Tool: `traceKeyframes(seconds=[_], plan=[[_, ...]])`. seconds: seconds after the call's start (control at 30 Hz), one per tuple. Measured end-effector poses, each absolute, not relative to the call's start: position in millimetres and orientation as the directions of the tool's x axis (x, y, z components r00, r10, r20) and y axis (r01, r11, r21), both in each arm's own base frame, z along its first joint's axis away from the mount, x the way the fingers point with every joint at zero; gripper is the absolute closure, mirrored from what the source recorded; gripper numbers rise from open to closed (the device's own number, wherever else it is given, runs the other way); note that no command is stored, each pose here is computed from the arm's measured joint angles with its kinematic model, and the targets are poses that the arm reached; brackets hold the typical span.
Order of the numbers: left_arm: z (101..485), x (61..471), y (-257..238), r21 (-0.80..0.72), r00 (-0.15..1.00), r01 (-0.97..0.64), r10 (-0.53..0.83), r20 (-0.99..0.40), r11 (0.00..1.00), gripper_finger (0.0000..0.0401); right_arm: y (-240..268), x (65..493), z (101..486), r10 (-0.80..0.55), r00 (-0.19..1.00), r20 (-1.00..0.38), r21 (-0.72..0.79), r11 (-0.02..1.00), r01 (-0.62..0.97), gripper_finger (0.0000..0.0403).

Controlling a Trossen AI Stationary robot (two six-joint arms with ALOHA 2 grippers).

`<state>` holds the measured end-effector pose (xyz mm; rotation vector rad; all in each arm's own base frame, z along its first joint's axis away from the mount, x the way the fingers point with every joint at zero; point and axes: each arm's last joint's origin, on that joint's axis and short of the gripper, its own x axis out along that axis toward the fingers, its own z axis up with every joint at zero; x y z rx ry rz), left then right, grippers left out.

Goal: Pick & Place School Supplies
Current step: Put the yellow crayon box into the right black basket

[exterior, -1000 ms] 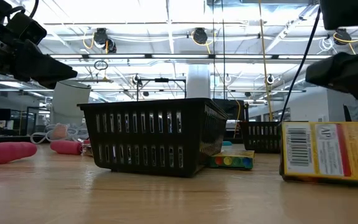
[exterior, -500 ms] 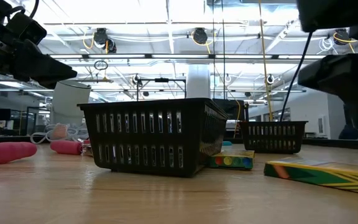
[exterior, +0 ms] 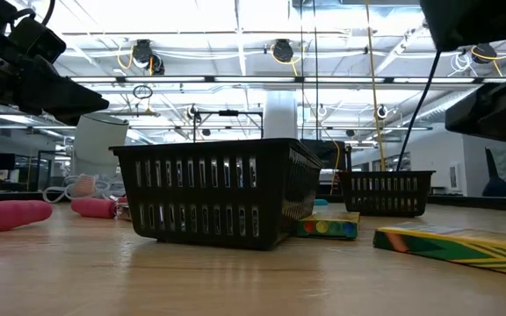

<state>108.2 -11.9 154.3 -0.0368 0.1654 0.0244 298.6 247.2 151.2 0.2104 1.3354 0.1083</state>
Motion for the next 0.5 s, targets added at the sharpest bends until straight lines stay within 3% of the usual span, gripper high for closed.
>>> traceKeyframes(seconds=[0.5], plan=[[154.3,108.2,-11.9,-0.030,0.986,-0.025,0.020,-0.165,0.999,0.0304,221.5,326.5,154.1,0.236,0.295,-0.926,0.312,0.919,0.242,0.0168]])
